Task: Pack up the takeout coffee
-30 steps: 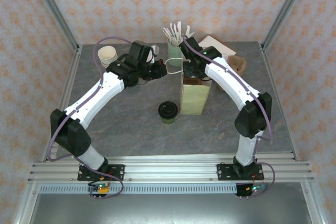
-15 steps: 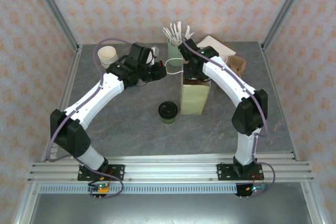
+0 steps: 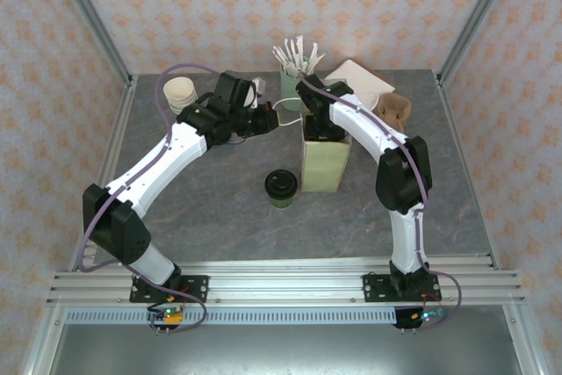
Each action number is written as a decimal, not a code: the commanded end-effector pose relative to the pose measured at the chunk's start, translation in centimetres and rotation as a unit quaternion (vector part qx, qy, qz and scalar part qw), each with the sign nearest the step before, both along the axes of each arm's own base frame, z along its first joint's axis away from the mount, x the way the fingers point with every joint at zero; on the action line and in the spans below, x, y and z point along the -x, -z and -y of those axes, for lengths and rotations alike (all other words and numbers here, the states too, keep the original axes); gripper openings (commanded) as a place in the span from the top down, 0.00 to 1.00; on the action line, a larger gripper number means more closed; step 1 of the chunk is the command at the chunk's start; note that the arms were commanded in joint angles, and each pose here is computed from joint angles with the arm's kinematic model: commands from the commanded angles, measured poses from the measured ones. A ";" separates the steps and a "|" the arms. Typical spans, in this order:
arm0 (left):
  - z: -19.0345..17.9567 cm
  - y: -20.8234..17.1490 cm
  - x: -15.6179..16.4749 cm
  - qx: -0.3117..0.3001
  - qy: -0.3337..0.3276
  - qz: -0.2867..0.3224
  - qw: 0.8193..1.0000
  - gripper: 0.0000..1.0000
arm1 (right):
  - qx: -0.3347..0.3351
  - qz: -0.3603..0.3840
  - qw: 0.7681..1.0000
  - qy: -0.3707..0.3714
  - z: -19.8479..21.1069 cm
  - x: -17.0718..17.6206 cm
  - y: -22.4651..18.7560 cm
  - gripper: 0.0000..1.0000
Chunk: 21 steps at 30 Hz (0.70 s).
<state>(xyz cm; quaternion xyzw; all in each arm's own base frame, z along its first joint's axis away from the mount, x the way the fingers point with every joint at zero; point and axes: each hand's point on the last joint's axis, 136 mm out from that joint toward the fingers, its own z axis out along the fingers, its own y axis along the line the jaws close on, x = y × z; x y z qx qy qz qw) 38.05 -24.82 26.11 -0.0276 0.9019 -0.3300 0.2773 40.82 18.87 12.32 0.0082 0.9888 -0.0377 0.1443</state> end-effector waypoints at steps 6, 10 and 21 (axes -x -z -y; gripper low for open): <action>0.0 -1.3 0.5 -0.001 0.009 0.023 1.000 1.00 | 0.000 -0.012 1.000 0.004 0.6 -0.2 2.7 0.60; -0.2 -1.3 0.5 -0.003 0.008 0.023 1.000 1.00 | -0.001 -0.021 1.000 0.010 1.1 0.1 4.1 0.60; -0.2 -1.1 0.7 -0.004 0.008 0.021 1.000 1.00 | 0.006 -0.049 0.999 0.014 1.7 1.6 7.9 0.60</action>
